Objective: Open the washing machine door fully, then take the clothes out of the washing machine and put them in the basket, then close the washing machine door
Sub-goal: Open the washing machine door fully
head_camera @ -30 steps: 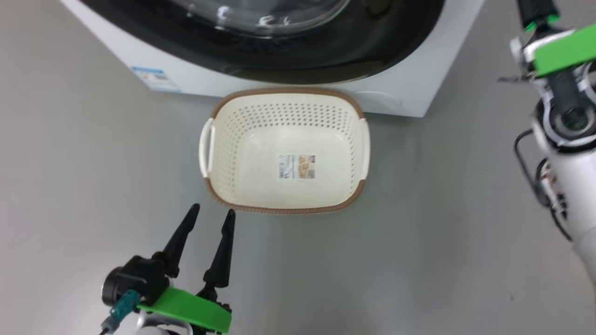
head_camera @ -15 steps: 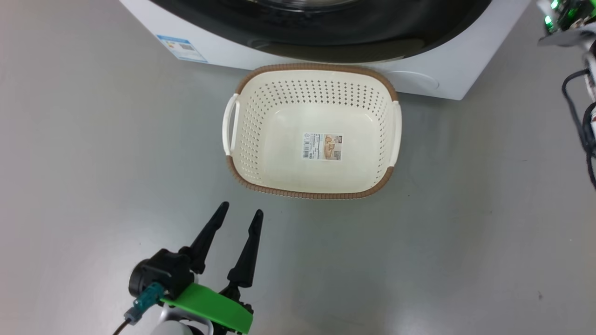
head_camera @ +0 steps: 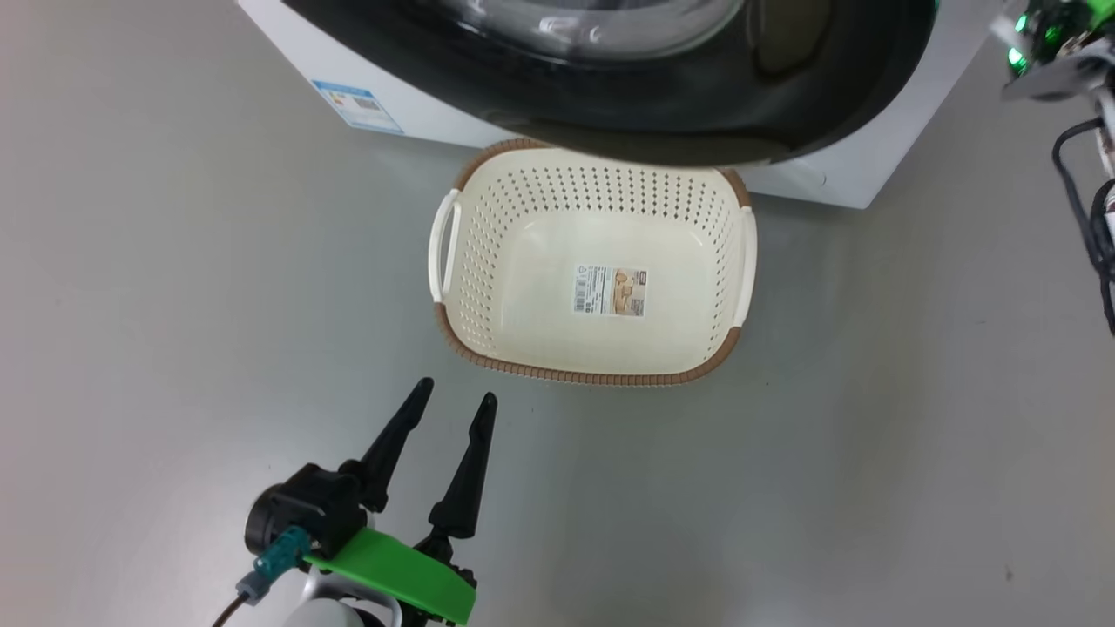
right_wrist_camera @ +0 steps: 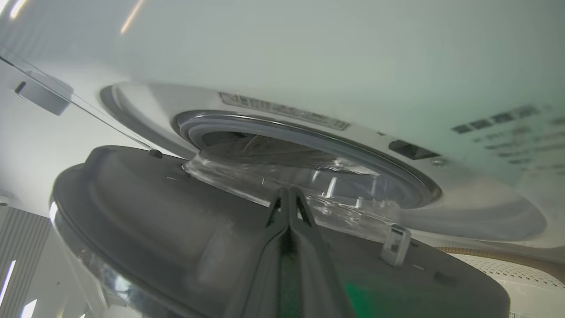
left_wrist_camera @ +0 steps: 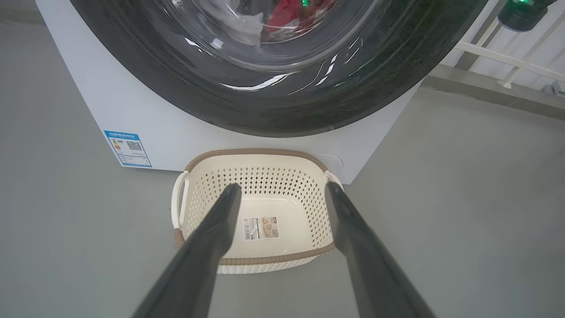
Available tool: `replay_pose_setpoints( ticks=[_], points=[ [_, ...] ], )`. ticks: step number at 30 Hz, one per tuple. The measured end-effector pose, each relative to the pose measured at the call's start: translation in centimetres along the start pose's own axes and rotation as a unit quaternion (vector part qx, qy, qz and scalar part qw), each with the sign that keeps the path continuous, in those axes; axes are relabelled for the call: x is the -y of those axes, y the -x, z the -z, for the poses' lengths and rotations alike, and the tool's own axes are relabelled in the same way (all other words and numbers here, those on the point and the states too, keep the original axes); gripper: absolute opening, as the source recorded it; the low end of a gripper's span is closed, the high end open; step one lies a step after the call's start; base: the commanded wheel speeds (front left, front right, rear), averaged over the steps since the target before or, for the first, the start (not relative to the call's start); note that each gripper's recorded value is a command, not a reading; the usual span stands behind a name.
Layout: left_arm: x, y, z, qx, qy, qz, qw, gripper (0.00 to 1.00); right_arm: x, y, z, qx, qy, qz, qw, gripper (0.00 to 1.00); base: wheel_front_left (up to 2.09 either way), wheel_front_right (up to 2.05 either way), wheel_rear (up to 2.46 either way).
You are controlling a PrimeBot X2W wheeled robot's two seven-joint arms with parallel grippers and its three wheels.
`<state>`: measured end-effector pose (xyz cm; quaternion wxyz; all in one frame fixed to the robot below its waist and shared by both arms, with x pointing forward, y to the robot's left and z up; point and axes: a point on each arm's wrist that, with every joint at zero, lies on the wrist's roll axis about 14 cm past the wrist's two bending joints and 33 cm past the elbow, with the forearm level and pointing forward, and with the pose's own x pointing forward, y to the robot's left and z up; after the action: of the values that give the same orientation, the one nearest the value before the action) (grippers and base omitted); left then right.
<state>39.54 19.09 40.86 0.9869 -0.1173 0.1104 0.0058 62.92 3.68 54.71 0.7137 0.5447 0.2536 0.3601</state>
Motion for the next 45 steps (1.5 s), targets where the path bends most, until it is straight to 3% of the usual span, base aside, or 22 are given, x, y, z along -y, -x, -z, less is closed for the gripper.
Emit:
replay_pose_setpoints(
  ticks=[18, 34, 45],
  points=[
    [1.1, 1.6, -1.7, 0.028, 0.002, 0.015, 1.000, 1.00, -2.2, 2.7, 6.0, -0.102, 0.020, 0.014, 0.994, 0.00, 0.00, 0.00, 0.00],
    [1.3, 3.4, -2.3, 0.042, 0.005, 0.013, 0.999, 1.00, -4.4, 5.1, 13.2, -0.206, 0.027, -0.008, 0.978, 0.00, 0.00, 0.00, 0.00],
    [1.1, 3.5, -2.7, 0.047, 0.005, 0.011, 0.999, 1.00, -4.4, 5.2, 13.9, -0.205, 0.020, -0.009, 0.978, 0.00, 0.00, 0.00, 0.00]
  ],
)
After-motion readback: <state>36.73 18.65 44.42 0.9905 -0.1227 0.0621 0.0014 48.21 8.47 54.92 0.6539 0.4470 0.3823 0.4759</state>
